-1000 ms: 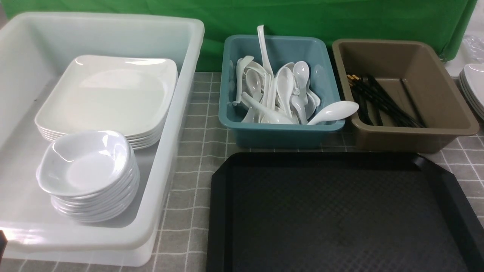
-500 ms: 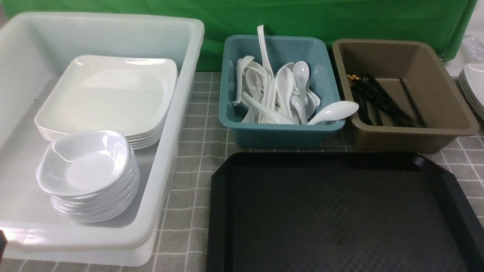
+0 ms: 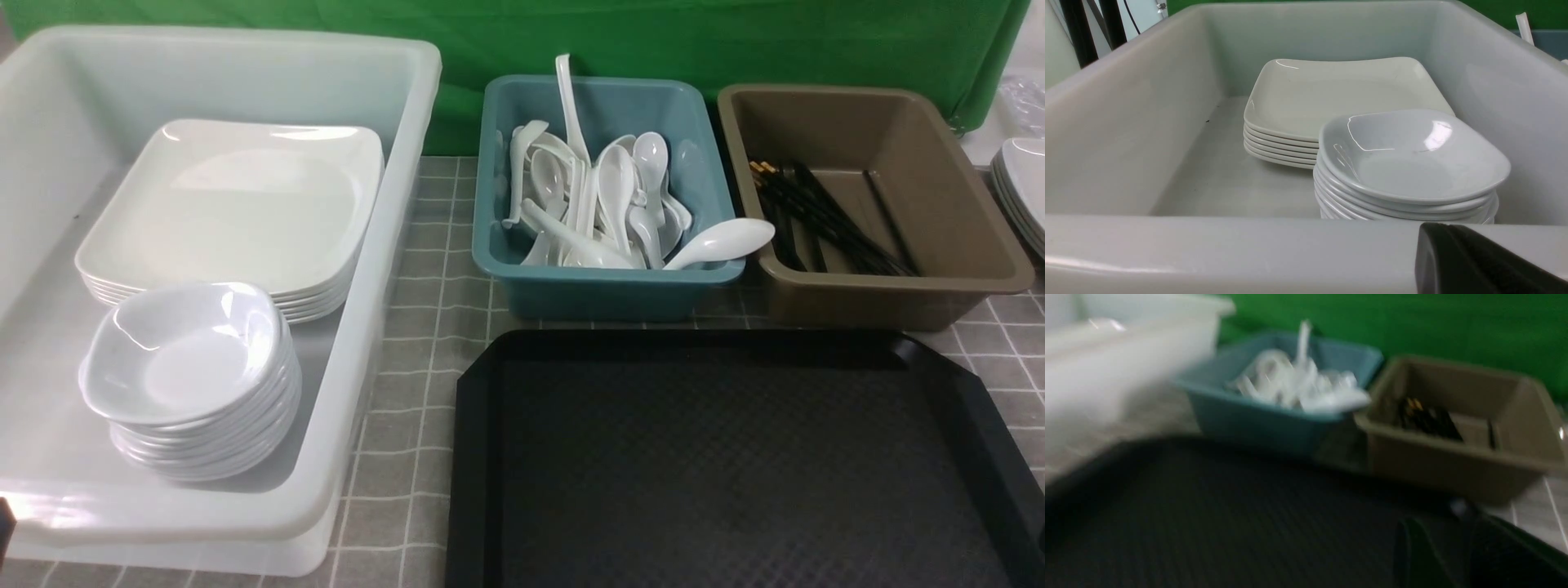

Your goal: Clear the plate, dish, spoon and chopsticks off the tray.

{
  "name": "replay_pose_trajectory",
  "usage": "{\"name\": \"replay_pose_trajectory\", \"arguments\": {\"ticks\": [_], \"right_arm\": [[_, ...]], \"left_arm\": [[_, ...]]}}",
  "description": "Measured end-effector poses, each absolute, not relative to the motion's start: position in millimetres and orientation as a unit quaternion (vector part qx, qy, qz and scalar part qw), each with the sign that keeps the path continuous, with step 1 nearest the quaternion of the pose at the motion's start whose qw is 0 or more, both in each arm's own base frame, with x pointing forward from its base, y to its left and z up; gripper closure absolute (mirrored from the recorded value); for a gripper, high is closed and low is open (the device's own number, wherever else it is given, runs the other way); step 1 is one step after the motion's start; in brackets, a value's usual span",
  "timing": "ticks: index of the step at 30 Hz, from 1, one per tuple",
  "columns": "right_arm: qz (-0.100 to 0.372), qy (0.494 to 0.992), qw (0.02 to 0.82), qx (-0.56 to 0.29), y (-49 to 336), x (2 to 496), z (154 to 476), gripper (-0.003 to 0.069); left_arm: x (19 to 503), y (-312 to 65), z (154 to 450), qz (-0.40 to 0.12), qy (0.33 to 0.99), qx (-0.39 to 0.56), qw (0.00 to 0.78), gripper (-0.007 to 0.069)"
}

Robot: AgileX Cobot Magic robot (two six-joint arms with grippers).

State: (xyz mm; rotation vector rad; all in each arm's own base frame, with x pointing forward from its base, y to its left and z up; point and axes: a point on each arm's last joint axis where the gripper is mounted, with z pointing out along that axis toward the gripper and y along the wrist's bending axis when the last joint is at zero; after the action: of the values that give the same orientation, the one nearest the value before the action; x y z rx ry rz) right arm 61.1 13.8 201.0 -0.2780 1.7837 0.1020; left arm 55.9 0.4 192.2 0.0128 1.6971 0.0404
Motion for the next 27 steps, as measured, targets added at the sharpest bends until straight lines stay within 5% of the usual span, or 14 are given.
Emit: {"name": "replay_pose_trajectory", "arguments": {"ticks": [2, 6, 27], "right_arm": [[0.011, 0.811, 0.58, -0.077, 6.1, 57.1, 176.2, 0.0424], [-0.013, 0.8, 0.598, -0.045, 1.5, 53.5, 177.4, 0.0424], [-0.014, 0.805, 0.591, -0.038, 0.9, 52.8, 175.9, 0.0422]], "left_arm": [[55.9, 0.5, 192.2, 0.021, 0.75, 0.008, 0.661, 0.0622], [55.9, 0.6, 191.9, 0.022, 0.751, 0.009, 0.66, 0.0622], [55.9, 0.7, 192.0, 0.025, 0.751, 0.011, 0.66, 0.0622]]}}
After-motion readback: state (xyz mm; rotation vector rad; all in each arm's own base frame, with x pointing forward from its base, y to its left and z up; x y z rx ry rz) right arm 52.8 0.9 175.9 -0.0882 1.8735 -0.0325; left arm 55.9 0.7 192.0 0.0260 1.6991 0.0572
